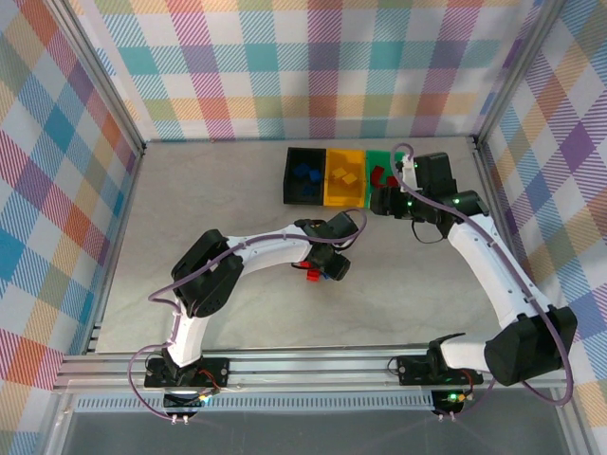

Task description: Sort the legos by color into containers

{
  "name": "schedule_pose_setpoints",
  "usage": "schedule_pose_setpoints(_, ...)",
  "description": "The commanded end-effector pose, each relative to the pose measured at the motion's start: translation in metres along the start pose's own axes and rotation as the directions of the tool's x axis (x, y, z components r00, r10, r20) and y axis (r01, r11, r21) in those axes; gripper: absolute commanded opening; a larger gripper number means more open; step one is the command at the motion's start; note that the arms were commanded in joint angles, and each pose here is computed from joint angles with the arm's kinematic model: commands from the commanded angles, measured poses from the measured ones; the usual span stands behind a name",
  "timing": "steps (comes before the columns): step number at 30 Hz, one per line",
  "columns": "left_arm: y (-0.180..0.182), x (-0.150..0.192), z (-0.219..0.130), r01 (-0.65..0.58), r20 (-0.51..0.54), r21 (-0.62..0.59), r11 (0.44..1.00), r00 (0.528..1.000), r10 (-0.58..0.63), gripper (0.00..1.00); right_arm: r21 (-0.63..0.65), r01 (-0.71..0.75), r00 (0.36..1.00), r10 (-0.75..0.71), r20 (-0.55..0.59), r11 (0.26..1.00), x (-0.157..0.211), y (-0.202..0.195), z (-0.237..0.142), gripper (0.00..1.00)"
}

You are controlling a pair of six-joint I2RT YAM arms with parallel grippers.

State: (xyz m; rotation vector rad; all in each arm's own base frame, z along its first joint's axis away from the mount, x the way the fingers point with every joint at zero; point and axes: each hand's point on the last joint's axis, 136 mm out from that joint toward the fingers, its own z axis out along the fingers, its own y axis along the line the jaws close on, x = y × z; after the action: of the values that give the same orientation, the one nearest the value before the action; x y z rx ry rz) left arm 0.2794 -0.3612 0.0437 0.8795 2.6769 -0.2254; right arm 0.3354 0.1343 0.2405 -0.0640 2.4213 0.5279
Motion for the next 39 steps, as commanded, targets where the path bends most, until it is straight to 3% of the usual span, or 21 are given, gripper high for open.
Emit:
schedule_pose_setpoints(1,0.000,0.010,0.005,-0.014,-0.048,-0.019,1.000,0.999,0.013,0.49,0.005,-0.010,1.000,0.010,0.007,1.000,0.002,-0.002,-0.008,0.63)
schedule_pose_setpoints(5,-0.001,0.010,0.002,-0.011,-0.047,-0.015,1.000,0.999,0.010,0.46,0.017,-0.010,1.000,0.010,0.008,1.000,0.003,-0.005,-0.010,0.64)
schedule_pose_setpoints(14,-0.001,0.006,-0.005,-0.007,-0.036,-0.016,1.000,0.999,0.007,0.27,0.027,-0.012,1.000,0.011,0.013,1.000,0.007,-0.010,-0.012,0.64)
schedule_pose_setpoints(19,-0.007,-0.017,-0.033,-0.014,0.015,0.011,1.000,1.000,0.014,0.20,0.036,-0.015,0.999,0.013,0.032,0.999,0.007,-0.013,-0.017,0.64)
schedule_pose_setpoints(24,-0.002,-0.048,-0.072,0.008,0.098,0.012,1.000,0.995,-0.009,0.20,0.043,-0.026,0.999,0.024,0.048,0.999,0.007,-0.018,-0.024,0.64)
schedule_pose_setpoints(32,0.035,-0.096,-0.114,0.094,0.232,-0.027,0.995,0.969,-0.085,0.19,0.042,-0.034,0.998,0.032,0.059,0.999,0.009,-0.021,-0.031,0.64)
schedule_pose_setpoints(39,0.107,-0.143,-0.117,0.232,0.357,-0.063,0.971,0.914,-0.195,0.17,0.039,-0.030,0.998,0.028,0.048,0.999,0.017,-0.021,-0.033,0.64)
